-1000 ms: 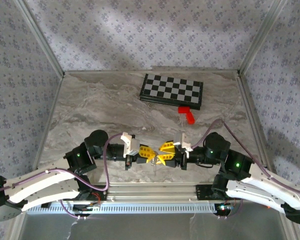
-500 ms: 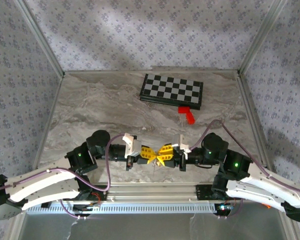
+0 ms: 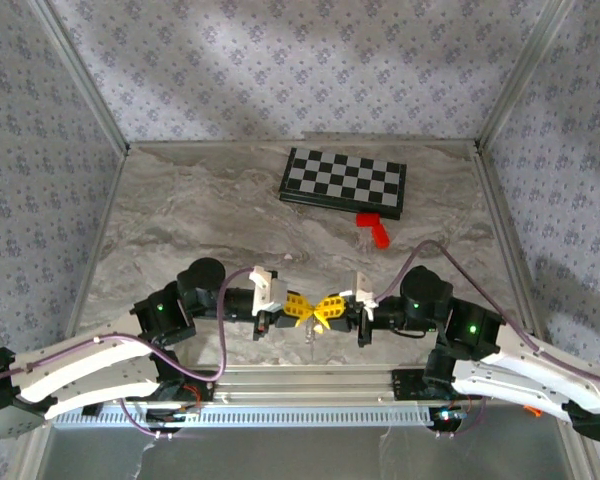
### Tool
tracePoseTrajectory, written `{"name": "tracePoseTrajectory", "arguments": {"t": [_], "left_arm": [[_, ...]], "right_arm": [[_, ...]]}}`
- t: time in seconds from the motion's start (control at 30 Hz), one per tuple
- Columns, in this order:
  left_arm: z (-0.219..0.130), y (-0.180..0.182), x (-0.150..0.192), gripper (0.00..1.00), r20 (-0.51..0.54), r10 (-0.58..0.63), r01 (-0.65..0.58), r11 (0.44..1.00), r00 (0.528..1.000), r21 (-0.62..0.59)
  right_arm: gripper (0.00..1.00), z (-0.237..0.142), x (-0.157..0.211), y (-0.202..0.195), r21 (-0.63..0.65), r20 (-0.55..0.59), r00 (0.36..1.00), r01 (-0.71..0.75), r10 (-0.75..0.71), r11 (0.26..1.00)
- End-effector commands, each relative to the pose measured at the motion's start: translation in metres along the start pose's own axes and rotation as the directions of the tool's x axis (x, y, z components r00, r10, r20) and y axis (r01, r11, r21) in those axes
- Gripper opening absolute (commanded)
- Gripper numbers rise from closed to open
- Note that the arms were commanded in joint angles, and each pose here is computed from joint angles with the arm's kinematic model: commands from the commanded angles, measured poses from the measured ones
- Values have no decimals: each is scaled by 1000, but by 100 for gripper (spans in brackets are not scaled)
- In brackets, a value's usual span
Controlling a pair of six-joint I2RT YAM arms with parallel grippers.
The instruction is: Put the keys on the keyring
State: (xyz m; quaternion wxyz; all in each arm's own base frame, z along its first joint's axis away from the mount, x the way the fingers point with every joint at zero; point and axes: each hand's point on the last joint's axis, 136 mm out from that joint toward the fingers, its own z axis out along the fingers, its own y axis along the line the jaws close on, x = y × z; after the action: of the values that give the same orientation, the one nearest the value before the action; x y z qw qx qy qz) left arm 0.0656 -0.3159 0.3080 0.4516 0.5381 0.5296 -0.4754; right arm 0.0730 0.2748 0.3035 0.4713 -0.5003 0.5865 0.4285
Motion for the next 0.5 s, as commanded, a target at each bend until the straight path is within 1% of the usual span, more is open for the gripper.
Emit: {"name": "tracePoseTrajectory", "arguments": {"t": [0.0, 0.07, 0.17, 0.33, 0.47], "left_arm": [[-5, 2, -26, 1, 33, 55, -54, 998, 998, -33], [-4, 7, -21, 7, -8, 53, -53, 997, 999, -58], [-3, 13, -12, 11, -71, 47, -53, 995, 996, -81], [2, 17, 1, 15, -155, 34, -47, 996, 987, -79], [6, 15, 5, 17, -173, 26, -36, 998, 985, -58]], "right_arm": [[0, -8, 2, -5, 45, -47, 999, 25, -23, 999], [0, -10, 1, -7, 62, -59, 998, 26, -23, 998], [0, -11, 2, -6, 67, -82, 996, 39, -33, 997], [0, -7, 3, -1, 54, -112, 992, 70, -63, 996], [0, -1, 5, -1, 56, -133, 988, 86, -78, 995]]}}
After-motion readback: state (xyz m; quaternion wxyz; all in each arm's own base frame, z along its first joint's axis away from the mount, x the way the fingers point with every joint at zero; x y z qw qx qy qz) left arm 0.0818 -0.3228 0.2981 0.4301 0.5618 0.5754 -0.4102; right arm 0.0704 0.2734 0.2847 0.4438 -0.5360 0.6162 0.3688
